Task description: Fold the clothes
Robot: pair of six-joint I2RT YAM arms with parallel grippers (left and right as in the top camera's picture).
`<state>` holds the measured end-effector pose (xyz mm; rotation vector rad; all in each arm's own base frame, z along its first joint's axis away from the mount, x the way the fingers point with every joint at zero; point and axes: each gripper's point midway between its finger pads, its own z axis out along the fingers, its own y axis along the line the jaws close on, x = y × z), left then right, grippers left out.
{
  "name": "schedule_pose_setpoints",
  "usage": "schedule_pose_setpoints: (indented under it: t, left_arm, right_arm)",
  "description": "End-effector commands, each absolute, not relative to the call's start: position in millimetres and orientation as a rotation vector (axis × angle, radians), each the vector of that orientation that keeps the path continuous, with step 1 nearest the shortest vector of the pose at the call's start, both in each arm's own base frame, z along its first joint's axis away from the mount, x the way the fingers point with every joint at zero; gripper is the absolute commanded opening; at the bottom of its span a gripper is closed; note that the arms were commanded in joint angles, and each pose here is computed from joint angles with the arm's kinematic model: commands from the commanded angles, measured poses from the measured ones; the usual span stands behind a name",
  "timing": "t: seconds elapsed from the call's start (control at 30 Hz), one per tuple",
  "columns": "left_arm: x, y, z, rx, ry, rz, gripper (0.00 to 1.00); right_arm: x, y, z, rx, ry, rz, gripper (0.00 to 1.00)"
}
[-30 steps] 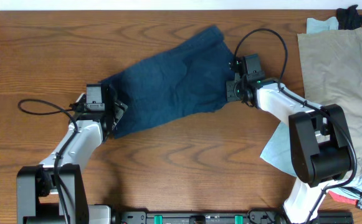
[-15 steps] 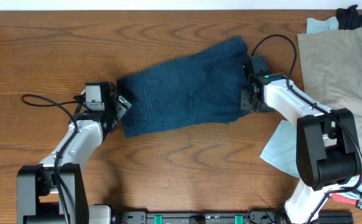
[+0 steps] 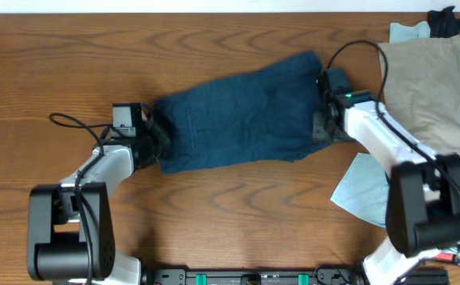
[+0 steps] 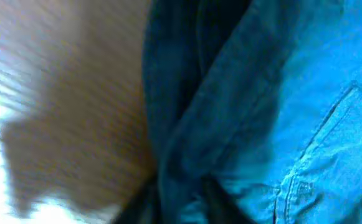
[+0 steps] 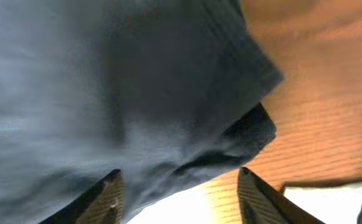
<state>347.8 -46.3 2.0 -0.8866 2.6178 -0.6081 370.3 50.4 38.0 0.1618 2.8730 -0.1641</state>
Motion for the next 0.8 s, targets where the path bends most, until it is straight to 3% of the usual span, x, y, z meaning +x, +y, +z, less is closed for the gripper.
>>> schedule_pose_setpoints:
  t: [0.0, 0.13, 0.27, 0.5, 0.77]
  left_arm:
    - [329, -65, -6, -0.799, 2.714, -0.727, 0.06]
    - [317, -65, 0, -0.749, 2.763, -0.707, 0.06]
    - [310, -59, 22, -0.688, 2.79, -0.638, 0.06]
    - [305, -57, 102, -0.638, 2.774, -0.616, 0.06]
    - [311, -84, 184, -0.561, 2.622, -0.838, 0.06]
  right_arm:
    - [389, 73, 73, 0.083, 2.781, 0.043, 0.61]
    - [385, 108, 75, -0.008, 2.793, 0.317, 0.54]
    - [371, 142, 77, -0.15, 2.808, 0.577, 0.39]
    - [339, 183, 47, -0.316, 2.923, 0.682, 0.15]
    - [270, 289, 9, -0.721, 2.947, 1.089, 0.13]
